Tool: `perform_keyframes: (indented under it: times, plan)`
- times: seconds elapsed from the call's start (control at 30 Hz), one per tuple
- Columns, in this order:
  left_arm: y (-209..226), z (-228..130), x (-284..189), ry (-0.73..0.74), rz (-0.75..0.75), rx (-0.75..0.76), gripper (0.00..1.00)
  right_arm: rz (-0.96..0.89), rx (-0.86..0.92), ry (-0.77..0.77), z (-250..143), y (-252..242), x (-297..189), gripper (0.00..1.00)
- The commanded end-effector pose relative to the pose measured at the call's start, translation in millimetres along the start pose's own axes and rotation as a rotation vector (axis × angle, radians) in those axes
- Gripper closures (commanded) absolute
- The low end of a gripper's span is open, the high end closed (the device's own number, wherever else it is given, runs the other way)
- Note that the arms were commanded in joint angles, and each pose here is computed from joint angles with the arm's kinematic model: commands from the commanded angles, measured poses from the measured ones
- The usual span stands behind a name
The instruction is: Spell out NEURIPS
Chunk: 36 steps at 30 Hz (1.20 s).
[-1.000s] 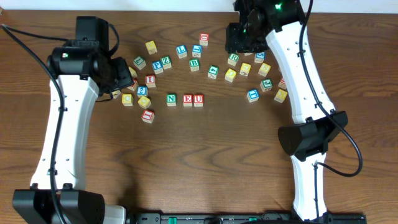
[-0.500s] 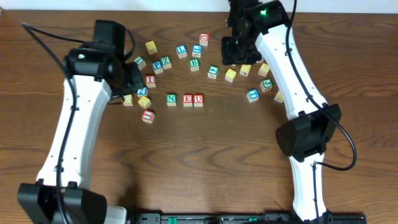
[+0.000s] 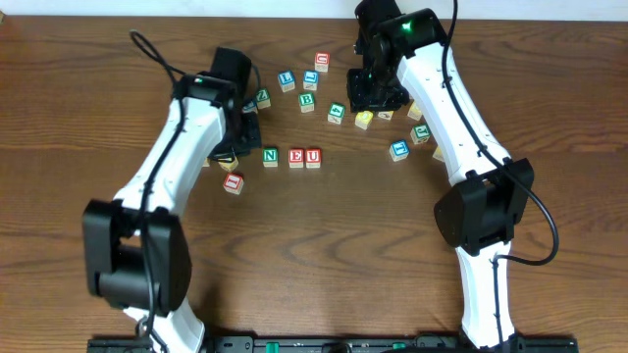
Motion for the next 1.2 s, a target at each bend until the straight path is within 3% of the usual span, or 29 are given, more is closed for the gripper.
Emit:
perform_keyframes:
  times: [0.0, 0.37, 1.17]
  plan:
    - [0, -1, 24, 0.040, 0.021, 0.010, 0.92, 0.006, 0.005, 0.004, -2, 4, 1, 0.59]
    - [-6, 8, 58, 0.049, 0.021, 0.119, 0.93, -0.004, 0.003, -0.003, -1, 3, 1, 0.55]
    - [-19, 9, 75, 0.061, -0.056, 0.124, 0.92, -0.003, 0.002, -0.009, 1, 3, 1, 0.54]
Point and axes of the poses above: each gripper's point midway between its finger pads, its own x axis out along the fingers, its own y axis along the line the jaws close on, z = x × y, the point moved 3 cm from there along -x, back along the fingers, and after that the axes turned 2 degrees about -x, right-handed, at the moved point
